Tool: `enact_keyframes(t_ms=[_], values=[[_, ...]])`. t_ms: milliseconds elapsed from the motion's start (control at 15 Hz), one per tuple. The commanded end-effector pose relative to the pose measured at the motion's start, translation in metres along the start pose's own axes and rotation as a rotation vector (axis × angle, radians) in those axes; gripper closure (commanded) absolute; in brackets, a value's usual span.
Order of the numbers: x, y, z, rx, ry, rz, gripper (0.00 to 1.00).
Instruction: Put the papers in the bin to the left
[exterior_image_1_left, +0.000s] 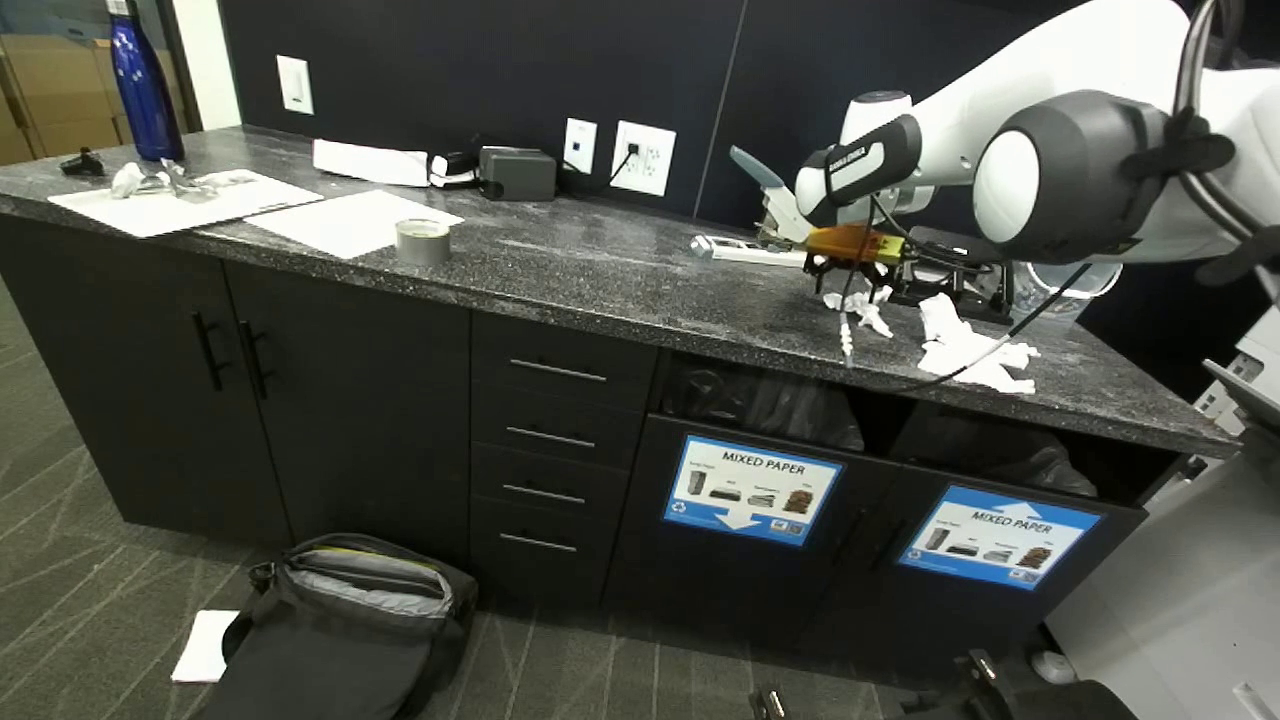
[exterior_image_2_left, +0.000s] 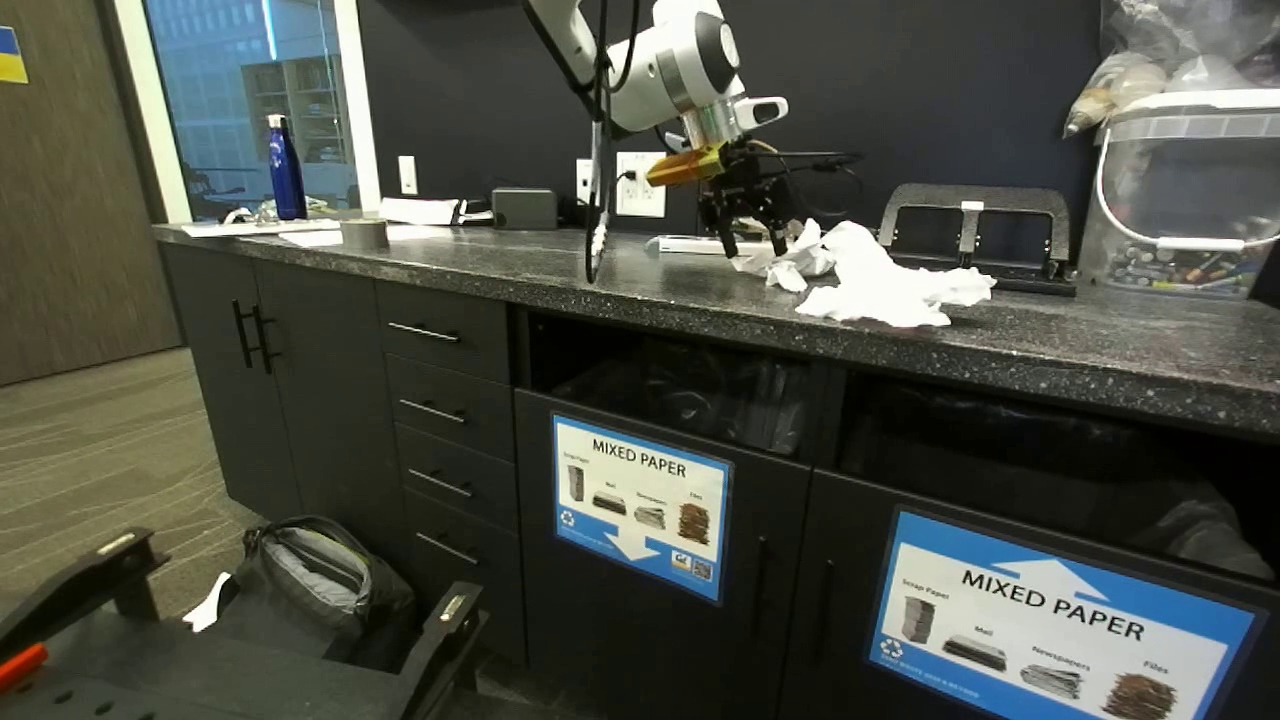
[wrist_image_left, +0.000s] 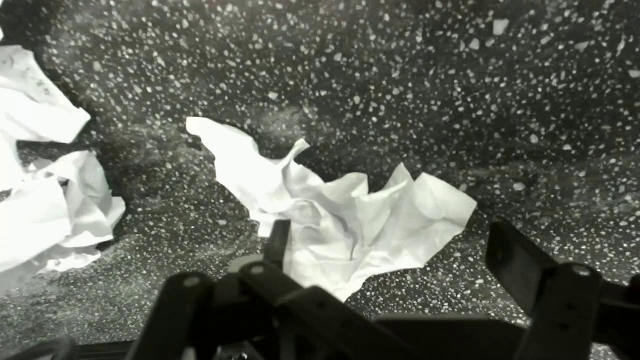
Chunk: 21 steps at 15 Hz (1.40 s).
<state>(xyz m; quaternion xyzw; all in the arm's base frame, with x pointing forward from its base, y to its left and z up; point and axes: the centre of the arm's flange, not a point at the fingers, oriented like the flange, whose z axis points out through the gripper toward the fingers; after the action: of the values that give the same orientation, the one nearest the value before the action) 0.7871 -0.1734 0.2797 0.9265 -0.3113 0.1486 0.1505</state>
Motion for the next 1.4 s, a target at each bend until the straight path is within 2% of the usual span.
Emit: enact_keyframes(t_ms=[0, 333, 400, 467, 533, 600, 933, 1200, 1333], values=[[0.031, -0.010, 0.012, -0.003, 0.007, -0.008, 0.00], [0.041, 0.001, 0.039, -0.021, 0.012, -0.002, 0.00], [0.042, 0.004, 0.044, -0.025, 0.010, -0.002, 0.25], [0.045, 0.007, 0.049, -0.026, 0.006, -0.009, 0.27], [0.043, 0.007, 0.053, -0.026, 0.008, -0.010, 0.34], [0.046, 0.008, 0.053, -0.026, 0.011, -0.013, 0.44], [0.044, 0.009, 0.054, -0.032, 0.003, -0.044, 0.79], [0.025, 0.014, 0.054, -0.019, -0.099, -0.141, 0.84], [0.009, 0.020, 0.050, -0.009, -0.157, -0.209, 0.80]])
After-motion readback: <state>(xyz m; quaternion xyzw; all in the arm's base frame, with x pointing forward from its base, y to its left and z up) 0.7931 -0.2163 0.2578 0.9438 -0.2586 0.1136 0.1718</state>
